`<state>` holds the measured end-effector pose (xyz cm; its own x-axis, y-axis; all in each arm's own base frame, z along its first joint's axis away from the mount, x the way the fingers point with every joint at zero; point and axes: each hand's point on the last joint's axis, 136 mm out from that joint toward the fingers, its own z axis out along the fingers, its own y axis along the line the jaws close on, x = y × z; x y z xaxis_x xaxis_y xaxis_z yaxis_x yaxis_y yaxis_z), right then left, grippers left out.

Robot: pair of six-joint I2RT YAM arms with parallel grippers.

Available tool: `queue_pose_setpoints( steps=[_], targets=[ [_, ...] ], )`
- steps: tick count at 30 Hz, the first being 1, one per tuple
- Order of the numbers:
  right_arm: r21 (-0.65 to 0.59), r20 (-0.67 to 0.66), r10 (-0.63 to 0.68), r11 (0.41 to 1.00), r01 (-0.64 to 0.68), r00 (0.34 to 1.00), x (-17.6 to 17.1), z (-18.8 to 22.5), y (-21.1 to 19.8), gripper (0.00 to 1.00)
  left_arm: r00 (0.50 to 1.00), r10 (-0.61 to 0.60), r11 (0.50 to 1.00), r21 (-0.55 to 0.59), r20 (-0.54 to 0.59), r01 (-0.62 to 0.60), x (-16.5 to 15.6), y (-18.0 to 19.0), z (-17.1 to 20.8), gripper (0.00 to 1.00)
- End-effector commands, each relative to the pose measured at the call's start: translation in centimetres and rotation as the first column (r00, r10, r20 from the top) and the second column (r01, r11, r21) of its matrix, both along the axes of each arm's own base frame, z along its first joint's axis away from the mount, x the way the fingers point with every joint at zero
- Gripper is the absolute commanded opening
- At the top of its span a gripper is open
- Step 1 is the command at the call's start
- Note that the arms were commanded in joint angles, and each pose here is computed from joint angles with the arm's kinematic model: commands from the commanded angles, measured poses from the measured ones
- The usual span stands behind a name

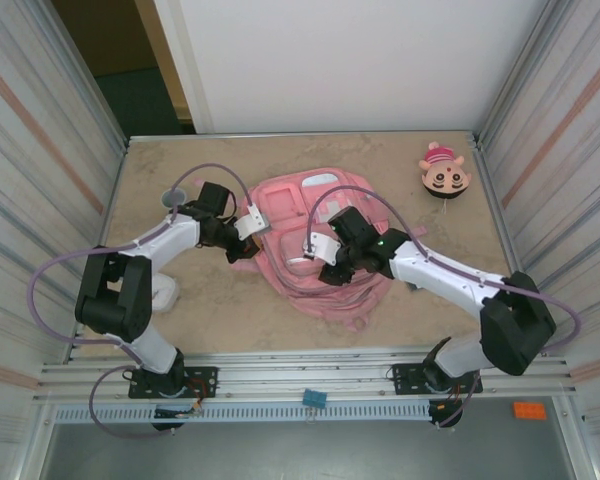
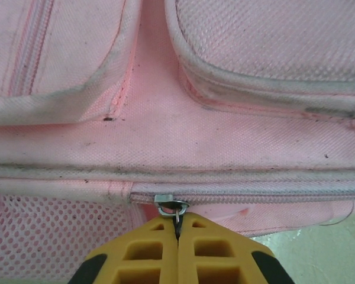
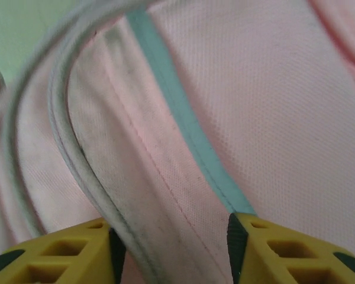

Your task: Pack the student bag

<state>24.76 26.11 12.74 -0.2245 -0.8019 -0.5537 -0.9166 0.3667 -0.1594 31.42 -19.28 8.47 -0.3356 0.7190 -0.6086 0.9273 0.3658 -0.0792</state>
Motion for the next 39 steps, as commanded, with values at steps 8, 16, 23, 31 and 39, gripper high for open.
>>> queue_pose_setpoints(
  steps=[8, 16, 23, 31, 39],
  targets=[
    [0.314, -0.513, -0.462, 0.683, 0.659, 0.723, -3.8, 4.6, 3.9, 0.53, 0.993, 0.048, 0.998, -0.037, -0.109, -0.053, -2.0, -0.5, 0.4, 0.0],
    [0.202, -0.597, -0.645, 0.454, 0.868, 0.477, 1.2, -1.3, 2.8, 0.39, 0.988, 0.021, 0.999, -0.038, -0.153, -0.027, -3.5, -0.8, 0.1, 0.0],
    [0.144, -0.603, -0.692, 0.394, 0.908, 0.396, 1.5, -4.2, 2.2, 0.32, 0.975, -0.037, 0.996, -0.085, -0.218, 0.019, -5.6, -2.4, 0.5, 0.0],
    [0.149, -0.625, -0.673, 0.395, 0.907, 0.396, 2.1, -5.2, 3.3, 0.29, 0.956, -0.039, 0.99, -0.138, -0.291, -0.001, -8.1, -4.4, 1.4, 0.0],
    [0.209, -0.593, -0.646, 0.452, 0.867, 0.48, 2.8, -2.7, 2.1, 0.35, 0.941, 0.071, 0.957, -0.242, -0.331, -0.157, -8.5, -6.0, 3.0, 0.0]
  ],
)
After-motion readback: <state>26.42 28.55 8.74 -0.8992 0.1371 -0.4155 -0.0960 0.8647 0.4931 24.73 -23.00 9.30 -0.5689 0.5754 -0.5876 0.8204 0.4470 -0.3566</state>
